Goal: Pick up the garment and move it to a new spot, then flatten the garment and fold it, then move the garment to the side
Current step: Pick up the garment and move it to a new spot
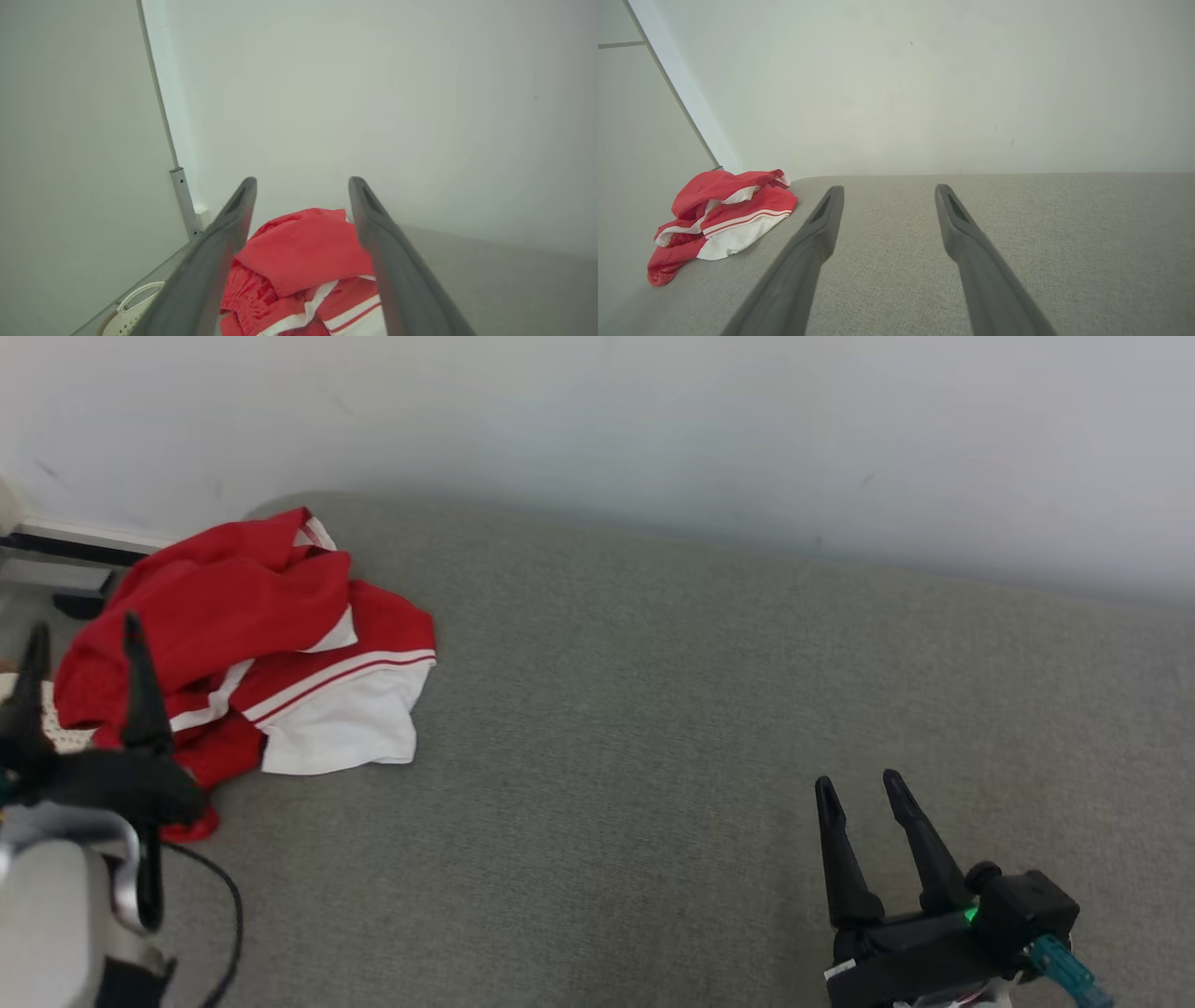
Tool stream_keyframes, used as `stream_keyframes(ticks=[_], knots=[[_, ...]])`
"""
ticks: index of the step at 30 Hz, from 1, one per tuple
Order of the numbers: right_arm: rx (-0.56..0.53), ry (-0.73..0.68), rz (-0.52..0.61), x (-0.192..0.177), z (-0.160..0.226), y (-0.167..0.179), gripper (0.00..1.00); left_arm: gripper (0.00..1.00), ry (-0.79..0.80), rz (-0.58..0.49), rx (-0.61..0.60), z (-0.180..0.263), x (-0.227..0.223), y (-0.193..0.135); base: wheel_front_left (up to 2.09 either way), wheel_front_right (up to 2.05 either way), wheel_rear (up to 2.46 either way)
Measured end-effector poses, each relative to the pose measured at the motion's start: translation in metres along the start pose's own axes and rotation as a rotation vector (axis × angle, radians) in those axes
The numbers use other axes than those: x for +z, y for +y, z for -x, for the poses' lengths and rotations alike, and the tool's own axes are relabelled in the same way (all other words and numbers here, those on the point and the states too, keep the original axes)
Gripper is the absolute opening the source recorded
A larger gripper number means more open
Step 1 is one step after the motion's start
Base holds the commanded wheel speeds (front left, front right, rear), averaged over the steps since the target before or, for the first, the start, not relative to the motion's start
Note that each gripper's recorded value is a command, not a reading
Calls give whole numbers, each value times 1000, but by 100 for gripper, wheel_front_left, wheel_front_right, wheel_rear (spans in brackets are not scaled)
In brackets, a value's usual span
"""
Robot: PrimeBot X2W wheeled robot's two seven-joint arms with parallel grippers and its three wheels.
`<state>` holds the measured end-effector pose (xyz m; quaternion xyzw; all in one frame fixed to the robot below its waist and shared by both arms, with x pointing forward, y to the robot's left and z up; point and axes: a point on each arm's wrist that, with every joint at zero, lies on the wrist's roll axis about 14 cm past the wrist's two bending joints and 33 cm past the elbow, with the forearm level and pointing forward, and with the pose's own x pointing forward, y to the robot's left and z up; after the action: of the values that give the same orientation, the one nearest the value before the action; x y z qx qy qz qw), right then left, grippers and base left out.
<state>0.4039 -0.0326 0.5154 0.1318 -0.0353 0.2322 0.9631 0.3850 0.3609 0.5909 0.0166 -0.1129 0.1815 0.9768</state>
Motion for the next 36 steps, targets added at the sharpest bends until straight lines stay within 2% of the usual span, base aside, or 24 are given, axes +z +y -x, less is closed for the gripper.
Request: stream_keyframes(ticks=[4,9,15,22,29,33,34,35,36], knots=[[-36,-21,-4,4,-5,-16,100,100,7,3,-39,-49,6,-17,0,0,0],[-74,-40,2,7,-12,-36,100,100,92,2,-75,-97,-10,-38,0,0,0],[-141,-36,12,3,-9,-63,100,100,292,4,-82,-127,-64,-58,0,0,0],[-227,8,19,-10,8,-91,100,100,601,-53,-38,-118,-151,-63,0,0,0],[-281,36,29,-17,20,-107,100,100,873,-36,10,-84,-214,-65,0,0,0],[-290,42,33,-18,23,-110,100,100,917,-49,30,-75,-225,-64,0,0,0],[-290,43,34,-18,23,-110,100,90,914,-51,34,-75,-225,-63,0,0,0],[-289,44,38,-18,23,-110,100,35,909,-56,37,-74,-224,-62,0,0,0],[-288,44,38,-18,22,-110,100,0,895,-59,37,-75,-223,-61,0,0,0]])
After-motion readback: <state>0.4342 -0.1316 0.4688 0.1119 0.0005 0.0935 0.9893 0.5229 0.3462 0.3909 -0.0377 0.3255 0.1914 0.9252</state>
